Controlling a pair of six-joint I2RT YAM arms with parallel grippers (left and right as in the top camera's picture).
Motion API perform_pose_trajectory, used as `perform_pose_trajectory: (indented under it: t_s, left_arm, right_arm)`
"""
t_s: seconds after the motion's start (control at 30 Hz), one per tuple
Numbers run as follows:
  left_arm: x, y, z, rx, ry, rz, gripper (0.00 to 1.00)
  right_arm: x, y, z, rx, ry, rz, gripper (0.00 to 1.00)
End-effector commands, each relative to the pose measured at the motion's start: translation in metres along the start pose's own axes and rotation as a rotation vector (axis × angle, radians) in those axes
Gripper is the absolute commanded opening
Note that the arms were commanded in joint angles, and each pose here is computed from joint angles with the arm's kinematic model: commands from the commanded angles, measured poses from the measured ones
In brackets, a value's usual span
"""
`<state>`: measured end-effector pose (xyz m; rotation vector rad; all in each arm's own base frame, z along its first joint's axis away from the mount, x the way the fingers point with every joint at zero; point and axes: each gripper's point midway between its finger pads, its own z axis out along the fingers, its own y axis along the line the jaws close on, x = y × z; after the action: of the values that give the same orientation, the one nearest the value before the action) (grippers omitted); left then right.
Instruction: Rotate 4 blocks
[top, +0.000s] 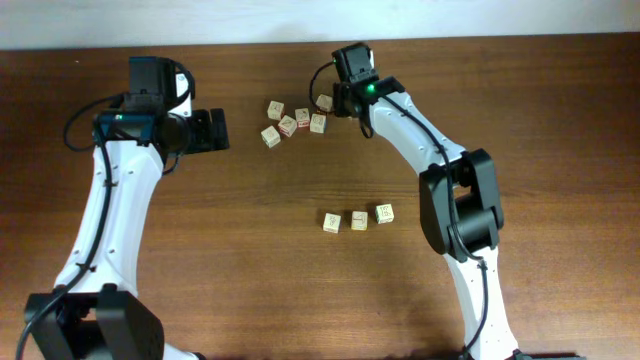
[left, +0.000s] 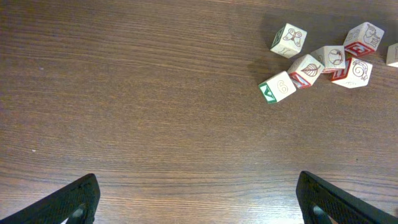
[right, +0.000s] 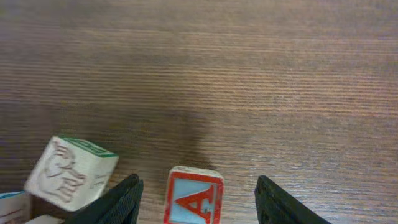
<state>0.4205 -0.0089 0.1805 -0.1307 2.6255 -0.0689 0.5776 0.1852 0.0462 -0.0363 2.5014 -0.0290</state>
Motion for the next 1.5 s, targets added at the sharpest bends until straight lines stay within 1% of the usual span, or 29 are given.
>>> perform_pose_trajectory:
  t_s: [0.0,0.07,0.13,0.17,0.2,0.23,0.3,0.33,0.4,0.47,0.53,0.63,0.7,0.73,0.8,0.87,0.97,1.0,1.03,1.07,1.13,1.2,1.23,1.27,1.3,1.33,1.37,1.43,1.47]
  left_arm:
    - [-0.004,0.001,-0.003,-0.006,-0.014,-0.010,0.99]
    - [-0.004,0.002,-0.003,-0.006,-0.014,-0.011,0.99]
    - [-0.004,0.002,-0.003,-0.006,-0.014,-0.011,0.99]
    - [-0.004,0.002,-0.003,-0.007,-0.014,-0.011,0.99]
    - [-0.004,0.002,-0.003,-0.007,-0.014,-0.010,0.99]
    - [-0.004,0.001,-0.003,-0.006,-0.014,-0.010,0.99]
    - [-0.003,0.001,-0.003,-0.007,-0.011,-0.010,0.99]
    - [-0.003,0.001,-0.003,-0.007,-0.011,-0.010,0.99]
    - [-0.003,0.001,-0.003,-0.007,-0.011,-0.010,0.99]
    - [-0.003,0.001,-0.003,-0.007,-0.011,-0.010,0.99]
    - [-0.003,0.001,-0.003,-0.007,-0.011,-0.010,0.99]
    - [-0.003,0.001,-0.003,-0.007,-0.011,-0.010,0.99]
    - [-0.003,0.002,-0.003,-0.007,-0.010,-0.010,0.99]
    - [-0.003,0.001,-0.003,-0.007,-0.011,-0.010,0.99]
    - [-0.003,0.002,-0.003,-0.007,-0.010,-0.010,0.99]
    - [-0.003,0.002,-0.003,-0.007,-0.011,-0.011,0.99]
    - [-0.003,0.001,-0.003,-0.007,-0.011,-0.010,0.99]
    - [-0.003,0.002,-0.003,-0.007,-0.011,-0.011,0.99]
    - [-0.003,0.002,-0.003,-0.007,-0.011,-0.011,0.99]
    - [-0.003,0.001,-0.003,-0.007,-0.011,-0.010,0.99]
    - [-0.003,0.002,-0.003,-0.007,-0.011,-0.010,0.99]
    - [-0.003,0.002,-0.003,-0.007,-0.011,-0.010,0.99]
    - [-0.003,0.002,-0.003,-0.007,-0.011,-0.011,0.99]
    - [-0.003,0.001,-0.003,-0.007,-0.011,-0.010,0.99]
    - [-0.003,0.002,-0.003,-0.007,-0.011,-0.011,0.99]
    - [-0.003,0.001,-0.003,-0.007,-0.011,-0.010,0.99]
    - [-0.003,0.001,-0.003,-0.007,-0.011,-0.010,0.99]
    - [-0.003,0.001,-0.003,-0.007,-0.011,-0.010,0.99]
    - [-0.003,0.001,-0.003,-0.007,-0.011,-0.010,0.99]
  right_arm:
    - [0.014,-0.010,0.020,0.053,0.022,-0.014,0.59]
    - [0.024,-0.009,0.033,0.057,0.039,-0.018,0.46]
    - [0.020,-0.008,0.033,0.054,0.028,-0.015,0.34]
    - [0.016,-0.008,0.027,0.051,0.021,-0.014,0.30]
    - [0.005,-0.006,0.013,0.044,0.000,-0.010,0.28]
    - [-0.010,-0.008,-0.014,0.037,-0.022,-0.004,0.27]
    - [-0.024,0.004,-0.060,-0.048,-0.023,-0.009,0.26]
    - [-0.024,0.013,-0.101,-0.101,0.003,-0.026,0.25]
    - [-0.003,0.037,-0.141,-0.218,0.098,-0.044,0.26]
    - [0.048,0.060,-0.160,-0.286,0.314,0.031,0.23]
    - [0.092,0.081,-0.169,-0.262,0.432,0.007,0.24]
    - [0.152,0.113,-0.167,-0.238,0.531,-0.014,0.24]
    - [0.189,0.140,-0.158,-0.209,0.512,0.001,0.23]
    - [0.206,0.138,-0.148,-0.147,0.494,0.023,0.23]
    - [0.226,0.125,-0.130,-0.066,0.463,0.055,0.23]
    - [0.228,0.102,-0.127,0.041,0.442,0.052,0.23]
    - [0.231,0.090,-0.129,0.100,0.446,0.052,0.24]
    - [0.231,0.091,-0.129,0.098,0.445,0.053,0.33]
    - [0.230,0.091,-0.129,0.096,0.443,0.054,0.46]
    - [0.231,0.092,-0.129,0.092,0.448,0.055,0.50]
    - [0.232,0.095,-0.130,0.074,0.459,0.052,0.50]
    - [0.206,0.104,-0.135,0.024,0.421,0.004,0.49]
    - [0.186,0.106,-0.143,0.009,0.397,-0.018,0.49]
    - [0.154,0.113,-0.159,-0.053,0.362,-0.107,0.49]
    - [0.153,0.135,-0.173,-0.195,0.398,-0.206,0.44]
    - [0.166,0.142,-0.176,-0.231,0.445,-0.213,0.26]
    - [0.183,0.145,-0.172,-0.216,0.474,-0.194,0.15]
    - [0.222,0.155,-0.156,-0.213,0.498,-0.194,0.04]
    - [0.232,0.156,-0.147,-0.198,0.486,-0.158,0.04]
